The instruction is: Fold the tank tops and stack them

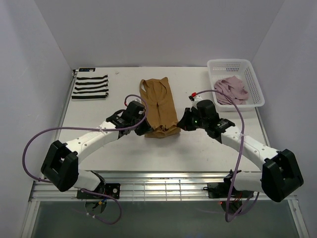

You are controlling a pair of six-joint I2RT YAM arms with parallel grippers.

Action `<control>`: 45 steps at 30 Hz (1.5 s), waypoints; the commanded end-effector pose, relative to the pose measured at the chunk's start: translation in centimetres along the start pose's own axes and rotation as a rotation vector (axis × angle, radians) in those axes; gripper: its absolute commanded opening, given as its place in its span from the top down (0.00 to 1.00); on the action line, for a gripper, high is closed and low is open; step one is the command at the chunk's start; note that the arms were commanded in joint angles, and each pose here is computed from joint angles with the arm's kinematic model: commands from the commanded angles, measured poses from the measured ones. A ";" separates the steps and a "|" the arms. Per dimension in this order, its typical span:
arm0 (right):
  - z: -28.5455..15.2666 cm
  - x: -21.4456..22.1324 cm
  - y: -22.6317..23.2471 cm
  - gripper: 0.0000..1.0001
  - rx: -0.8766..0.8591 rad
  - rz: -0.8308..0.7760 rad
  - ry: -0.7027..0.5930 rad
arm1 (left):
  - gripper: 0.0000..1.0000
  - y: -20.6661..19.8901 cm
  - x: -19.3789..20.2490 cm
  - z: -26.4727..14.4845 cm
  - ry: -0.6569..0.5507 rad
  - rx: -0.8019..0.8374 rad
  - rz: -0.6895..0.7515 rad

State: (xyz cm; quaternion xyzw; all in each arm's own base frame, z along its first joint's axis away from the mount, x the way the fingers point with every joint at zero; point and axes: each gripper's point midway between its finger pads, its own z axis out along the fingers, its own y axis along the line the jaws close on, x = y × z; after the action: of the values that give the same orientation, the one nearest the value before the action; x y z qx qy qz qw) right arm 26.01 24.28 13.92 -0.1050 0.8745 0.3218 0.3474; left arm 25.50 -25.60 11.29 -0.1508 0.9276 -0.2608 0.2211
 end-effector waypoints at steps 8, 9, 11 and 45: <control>2.4 -9.3 0.1 0.92 0.015 -0.086 -0.127 | 1.00 -1.8 -8.6 2.4 -0.088 0.022 0.066; 2.6 -9.8 -0.1 0.92 0.012 -0.090 -0.131 | 1.00 -1.6 -9.2 2.6 -0.093 0.020 0.060; 3.5 -10.3 -0.6 0.92 0.018 -0.099 -0.126 | 1.00 -2.2 -10.3 2.9 -0.099 0.038 0.069; 14.9 -12.3 -7.4 0.81 -0.039 -0.015 0.044 | 0.59 1.1 -16.9 10.7 -0.059 -0.007 0.114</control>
State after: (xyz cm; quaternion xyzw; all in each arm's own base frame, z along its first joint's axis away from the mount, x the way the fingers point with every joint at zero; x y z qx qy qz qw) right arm 44.97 26.62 8.68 -0.1037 0.8906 0.3072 0.3189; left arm 43.53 -22.28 6.20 -0.1134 0.9374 -0.2252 0.2401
